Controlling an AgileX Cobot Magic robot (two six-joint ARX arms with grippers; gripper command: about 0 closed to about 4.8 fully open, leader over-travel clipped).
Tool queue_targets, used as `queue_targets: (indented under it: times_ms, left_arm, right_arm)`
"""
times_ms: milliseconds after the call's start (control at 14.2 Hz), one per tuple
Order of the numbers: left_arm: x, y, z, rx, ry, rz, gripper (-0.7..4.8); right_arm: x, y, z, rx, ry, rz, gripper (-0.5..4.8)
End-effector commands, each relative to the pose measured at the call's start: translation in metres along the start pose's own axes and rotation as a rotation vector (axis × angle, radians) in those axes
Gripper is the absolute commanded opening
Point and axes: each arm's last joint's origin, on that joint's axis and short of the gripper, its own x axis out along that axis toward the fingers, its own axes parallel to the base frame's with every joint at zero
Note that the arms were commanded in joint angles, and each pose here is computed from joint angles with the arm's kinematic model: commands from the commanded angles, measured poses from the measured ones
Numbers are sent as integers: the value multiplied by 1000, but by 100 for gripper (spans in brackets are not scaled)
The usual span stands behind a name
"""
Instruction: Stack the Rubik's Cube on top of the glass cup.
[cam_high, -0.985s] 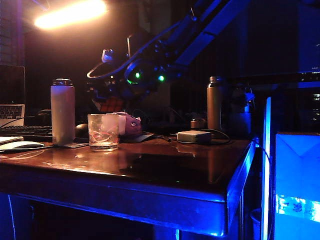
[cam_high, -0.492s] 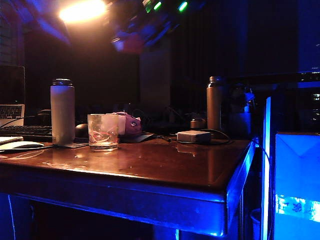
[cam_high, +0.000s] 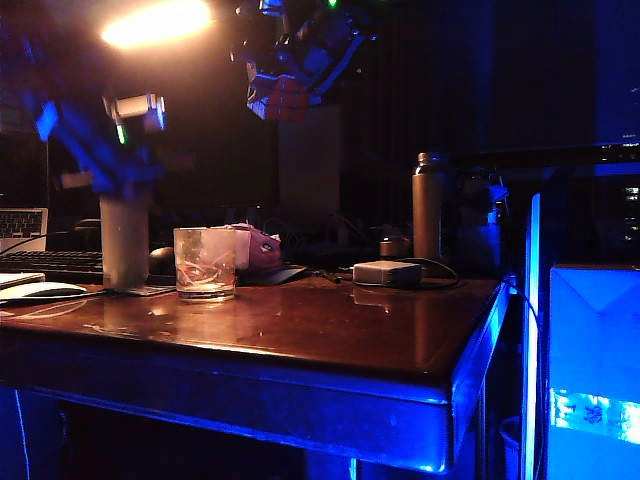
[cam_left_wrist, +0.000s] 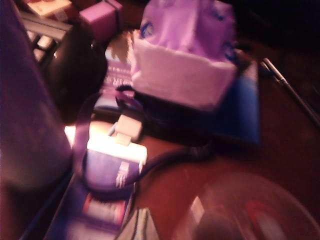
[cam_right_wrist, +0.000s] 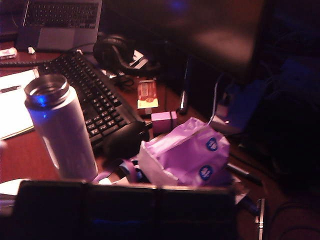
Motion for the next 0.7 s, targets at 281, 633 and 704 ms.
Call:
queue_targets:
  times_ms: [281, 633, 704]
  left_arm:
    - [46, 3, 13, -85, -156, 45, -3]
    - [72, -5, 12, -124, -74, -90, -3]
    - [73, -7, 9, -123, -51, -101, -3]
  right_arm:
    - [-28, -2, 38, -20, -105, -9, 192]
    - [-32, -2, 42, -23, -116, -8, 192]
    - [-32, -2, 42, -23, -116, -8, 192]
